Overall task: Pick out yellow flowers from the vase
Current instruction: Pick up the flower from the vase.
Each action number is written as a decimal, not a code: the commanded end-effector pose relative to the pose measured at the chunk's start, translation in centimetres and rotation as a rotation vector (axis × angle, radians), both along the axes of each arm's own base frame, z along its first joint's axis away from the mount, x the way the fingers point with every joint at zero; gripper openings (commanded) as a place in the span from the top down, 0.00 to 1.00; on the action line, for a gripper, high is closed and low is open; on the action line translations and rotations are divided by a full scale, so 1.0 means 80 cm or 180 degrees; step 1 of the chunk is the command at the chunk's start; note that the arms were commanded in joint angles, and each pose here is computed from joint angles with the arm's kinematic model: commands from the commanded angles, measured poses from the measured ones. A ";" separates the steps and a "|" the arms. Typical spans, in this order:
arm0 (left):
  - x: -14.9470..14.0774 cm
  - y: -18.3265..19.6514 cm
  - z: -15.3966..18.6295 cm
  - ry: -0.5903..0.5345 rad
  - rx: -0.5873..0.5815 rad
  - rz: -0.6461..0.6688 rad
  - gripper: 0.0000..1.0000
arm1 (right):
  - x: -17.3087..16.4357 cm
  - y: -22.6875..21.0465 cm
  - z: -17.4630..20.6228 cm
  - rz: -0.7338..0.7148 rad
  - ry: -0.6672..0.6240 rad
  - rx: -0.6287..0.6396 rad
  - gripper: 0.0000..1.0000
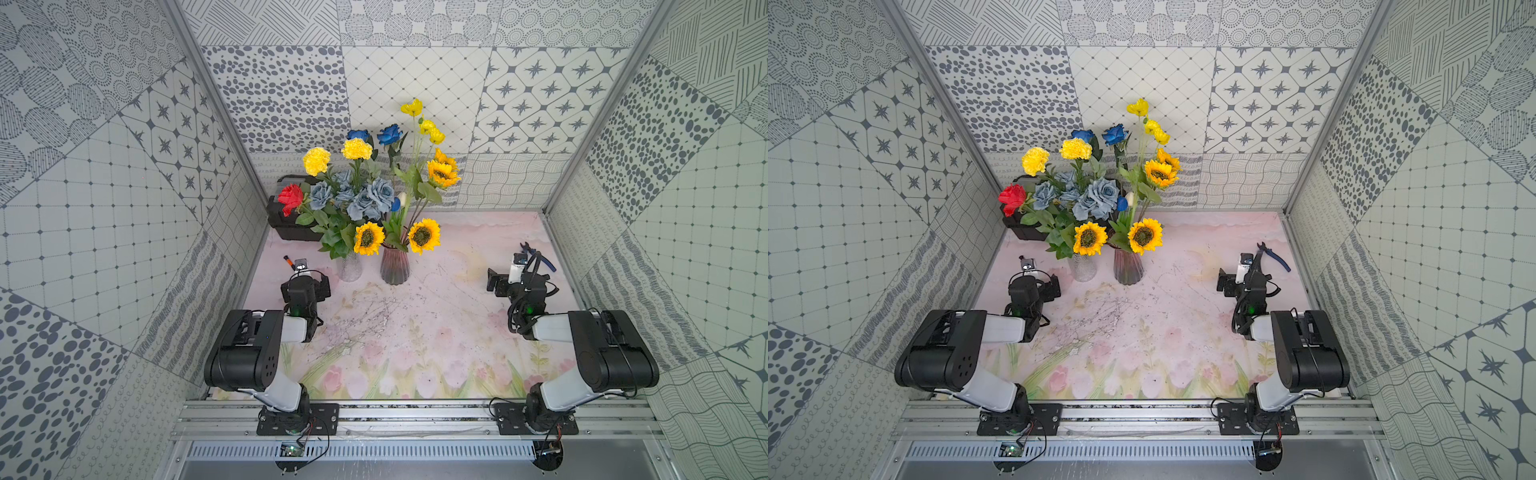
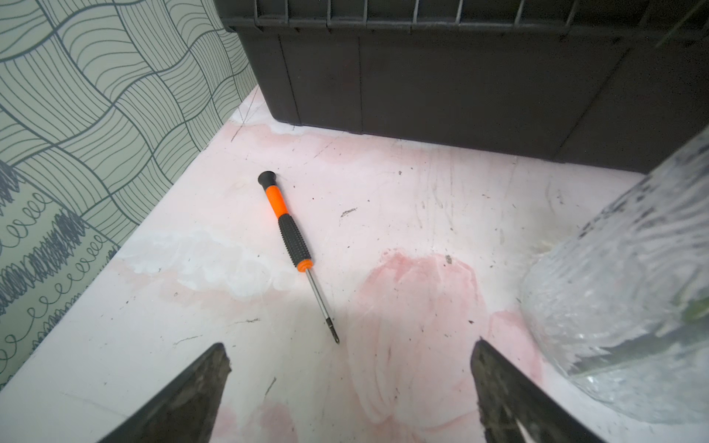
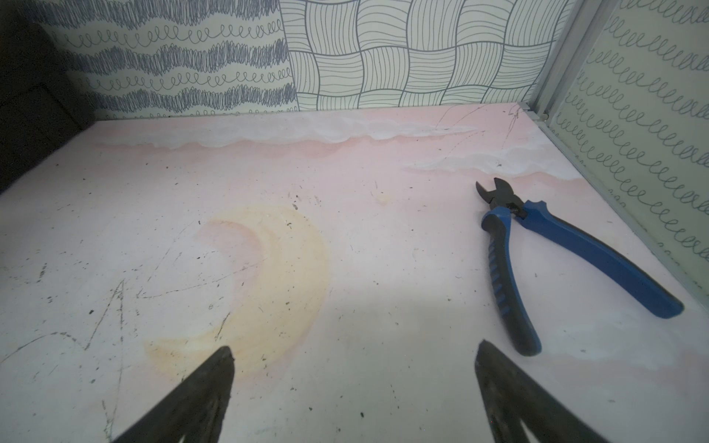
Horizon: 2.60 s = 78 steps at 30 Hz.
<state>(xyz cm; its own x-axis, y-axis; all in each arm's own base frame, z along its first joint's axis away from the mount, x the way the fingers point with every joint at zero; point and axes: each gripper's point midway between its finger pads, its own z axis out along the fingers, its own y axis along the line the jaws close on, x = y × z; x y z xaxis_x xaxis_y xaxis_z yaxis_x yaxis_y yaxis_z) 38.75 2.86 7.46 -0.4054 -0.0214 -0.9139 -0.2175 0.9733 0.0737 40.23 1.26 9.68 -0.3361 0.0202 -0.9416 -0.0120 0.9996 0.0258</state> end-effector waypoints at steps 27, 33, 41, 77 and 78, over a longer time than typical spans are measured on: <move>-0.029 0.041 0.078 -0.0176 0.0006 0.0639 0.02 | 0.013 -0.067 0.068 -0.1090 0.0153 -0.0011 0.02; -0.065 0.063 0.139 -0.0290 0.0035 0.1152 0.02 | 0.006 -0.068 0.115 -0.1182 0.0034 0.0200 0.02; -0.068 0.008 0.249 -0.0641 0.0171 0.0720 0.02 | -0.008 -0.046 0.148 -0.0948 -0.0028 0.0463 0.02; -0.082 -0.165 0.232 -0.0469 0.0510 -0.1053 0.02 | 0.024 0.027 0.111 -0.0318 0.0279 0.0856 0.02; -0.080 -0.167 0.230 -0.0570 0.0552 -0.1075 0.02 | 0.024 0.027 0.109 -0.0315 0.0291 0.0859 0.02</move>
